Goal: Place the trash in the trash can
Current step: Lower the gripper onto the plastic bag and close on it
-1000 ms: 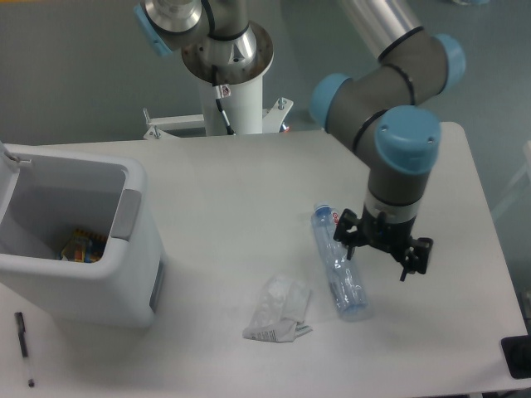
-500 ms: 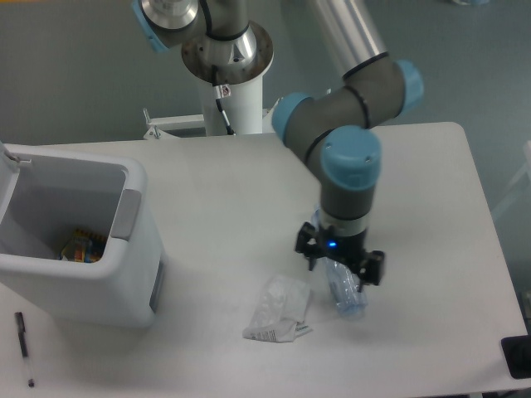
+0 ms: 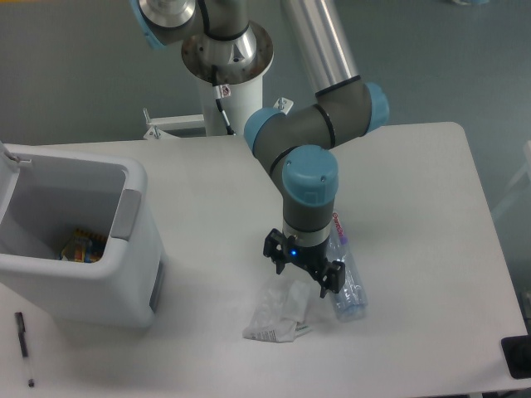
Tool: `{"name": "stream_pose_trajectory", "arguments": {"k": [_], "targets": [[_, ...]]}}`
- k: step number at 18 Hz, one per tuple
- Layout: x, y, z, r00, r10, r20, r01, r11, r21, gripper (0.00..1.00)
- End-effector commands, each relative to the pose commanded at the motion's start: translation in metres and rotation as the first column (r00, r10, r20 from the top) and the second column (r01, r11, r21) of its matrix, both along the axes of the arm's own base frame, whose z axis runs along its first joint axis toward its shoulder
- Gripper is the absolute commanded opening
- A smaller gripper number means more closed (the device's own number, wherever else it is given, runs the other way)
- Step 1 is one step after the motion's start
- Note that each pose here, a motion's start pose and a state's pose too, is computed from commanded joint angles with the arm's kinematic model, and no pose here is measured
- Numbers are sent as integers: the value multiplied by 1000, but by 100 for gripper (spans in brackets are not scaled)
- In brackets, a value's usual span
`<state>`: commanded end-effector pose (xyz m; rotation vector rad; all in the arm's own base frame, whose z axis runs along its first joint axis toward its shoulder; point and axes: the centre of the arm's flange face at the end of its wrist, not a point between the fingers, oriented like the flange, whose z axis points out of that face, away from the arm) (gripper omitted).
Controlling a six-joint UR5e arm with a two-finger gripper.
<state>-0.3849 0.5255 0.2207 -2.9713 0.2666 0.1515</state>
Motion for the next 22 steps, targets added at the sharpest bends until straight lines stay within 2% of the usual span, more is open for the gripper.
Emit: {"name": "stream_pose_trajectory", "arguments": {"k": [1,2,5,7,8,17,22], "targets": [[-1,1,-2,1000,3,2,-3,1000,-1,96],[-1,1,-2,1000,6,1,-6,1000,1,86],[-2,3,-1,999,53,7,-53,999,7,36],[-3,4,0,998,65,8,-65,998,9,10],[-3,3,0,998,66,8,-66,998,9,3],[-12,7,19,996,92,-12,-92,995,42,0],[-24,16,44,980,196,-17,-193,976,96,0]]}}
